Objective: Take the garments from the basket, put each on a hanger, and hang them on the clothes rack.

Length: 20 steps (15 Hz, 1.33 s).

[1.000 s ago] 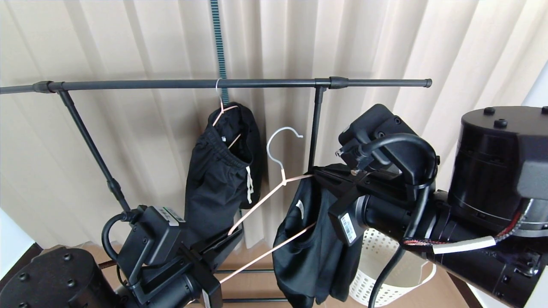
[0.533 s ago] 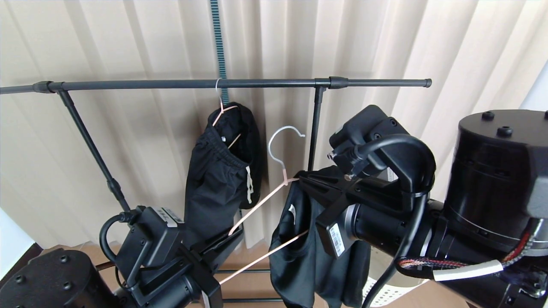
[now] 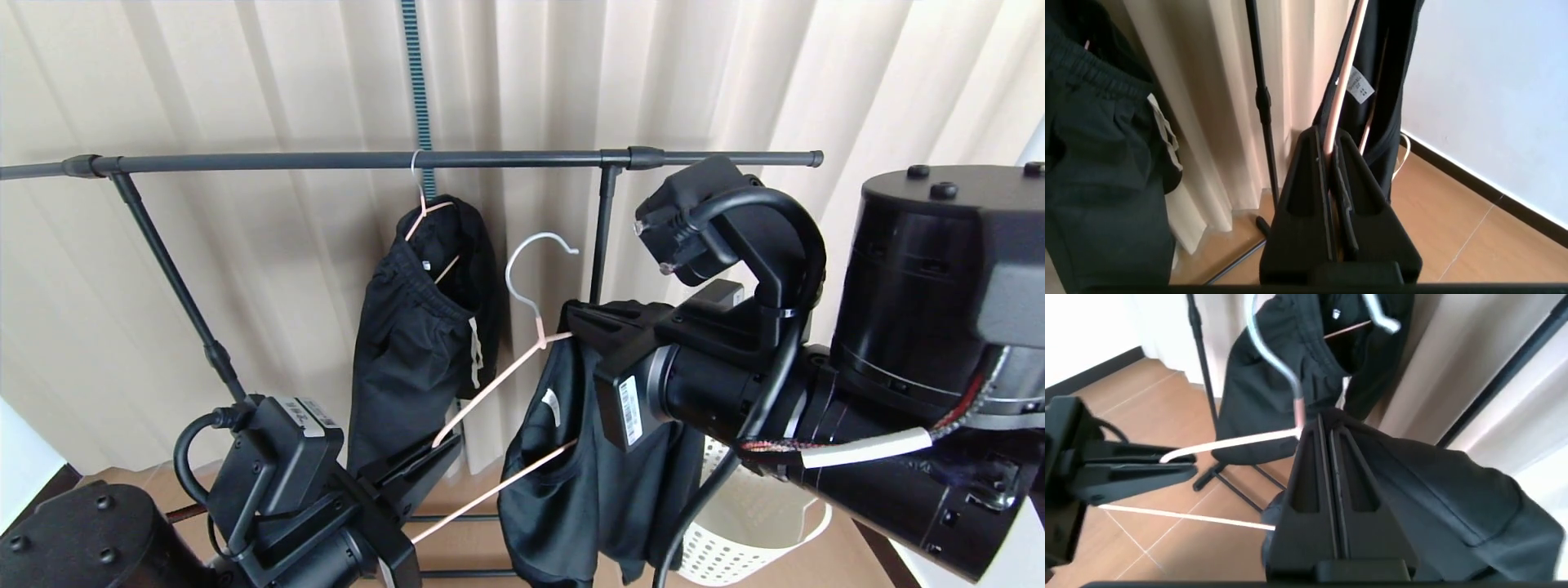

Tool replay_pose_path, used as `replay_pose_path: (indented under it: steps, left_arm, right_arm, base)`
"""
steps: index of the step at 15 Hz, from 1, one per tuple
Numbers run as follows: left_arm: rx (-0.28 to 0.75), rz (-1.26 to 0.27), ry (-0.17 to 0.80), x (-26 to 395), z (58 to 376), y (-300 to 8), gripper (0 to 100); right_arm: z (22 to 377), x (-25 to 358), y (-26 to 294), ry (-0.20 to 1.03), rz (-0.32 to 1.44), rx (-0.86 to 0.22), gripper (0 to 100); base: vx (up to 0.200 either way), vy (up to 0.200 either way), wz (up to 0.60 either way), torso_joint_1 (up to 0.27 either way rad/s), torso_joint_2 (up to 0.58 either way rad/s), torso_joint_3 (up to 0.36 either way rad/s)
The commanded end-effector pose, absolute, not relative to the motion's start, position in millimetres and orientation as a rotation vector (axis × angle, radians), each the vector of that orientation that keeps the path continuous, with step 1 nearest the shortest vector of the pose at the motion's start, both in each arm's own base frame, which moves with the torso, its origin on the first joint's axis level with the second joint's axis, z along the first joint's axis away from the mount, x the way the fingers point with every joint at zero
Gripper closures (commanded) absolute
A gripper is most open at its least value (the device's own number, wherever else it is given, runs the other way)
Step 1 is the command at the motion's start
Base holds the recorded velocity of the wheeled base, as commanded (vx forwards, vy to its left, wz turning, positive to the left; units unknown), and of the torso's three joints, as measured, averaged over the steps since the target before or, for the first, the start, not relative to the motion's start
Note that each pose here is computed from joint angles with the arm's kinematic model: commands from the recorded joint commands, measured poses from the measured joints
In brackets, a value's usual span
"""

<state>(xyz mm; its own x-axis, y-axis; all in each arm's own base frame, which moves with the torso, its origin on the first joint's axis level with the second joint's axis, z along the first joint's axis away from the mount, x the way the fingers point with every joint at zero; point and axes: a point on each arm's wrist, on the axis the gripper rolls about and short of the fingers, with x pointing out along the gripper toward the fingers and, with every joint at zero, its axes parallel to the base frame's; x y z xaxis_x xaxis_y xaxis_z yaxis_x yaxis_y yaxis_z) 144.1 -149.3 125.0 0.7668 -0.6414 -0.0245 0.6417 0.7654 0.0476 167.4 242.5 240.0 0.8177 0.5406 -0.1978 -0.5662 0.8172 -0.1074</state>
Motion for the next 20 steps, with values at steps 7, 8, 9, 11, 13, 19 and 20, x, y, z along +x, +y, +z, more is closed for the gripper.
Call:
replay_pose_path:
  steps: [7,8,9,11,13,19,20]
  left_arm:
    - [0.038,-0.704,-0.024,142.1,128.0,-149.5,100]
    - [0.035,-0.701,-0.031,142.3,128.8,-149.2,100]
    - [0.028,-0.702,-0.044,142.1,130.1,-149.0,100]
    - [0.028,-0.700,-0.045,142.3,130.3,-148.8,100]
    - [0.034,-0.700,-0.032,141.7,127.6,-148.1,100]
    - [0.032,-0.700,-0.037,142.2,128.5,-148.7,100]
    - [0.032,-0.700,-0.037,141.9,128.5,-148.3,100]
  right_arm:
    - [236.2,171.9,240.4,0.180,0.575,-0.187,100]
    - [237.4,172.5,241.4,0.179,0.575,-0.186,100]
    - [237.2,173.5,242.9,0.180,0.575,-0.187,100]
    - [236.3,173.7,243.1,0.183,0.575,-0.189,100]
    - [237.2,172.8,243.5,0.180,0.579,-0.187,100]
    - [233.8,170.9,242.2,0.189,0.580,-0.197,0]
    - [233.8,170.4,241.4,0.188,0.581,-0.201,0]
  base:
    - [0.000,0.000,0.00,0.000,0.00,0.000]
    - [0.000,0.000,0.00,0.000,0.00,0.000]
    - [0.000,0.000,0.00,0.000,0.00,0.000]
    - [0.000,0.000,0.00,0.000,0.00,0.000]
    - [0.000,0.000,0.00,0.000,0.00,0.000]
    - [0.000,0.000,0.00,0.000,0.00,0.000]
    - [0.000,0.000,0.00,0.000,0.00,0.000]
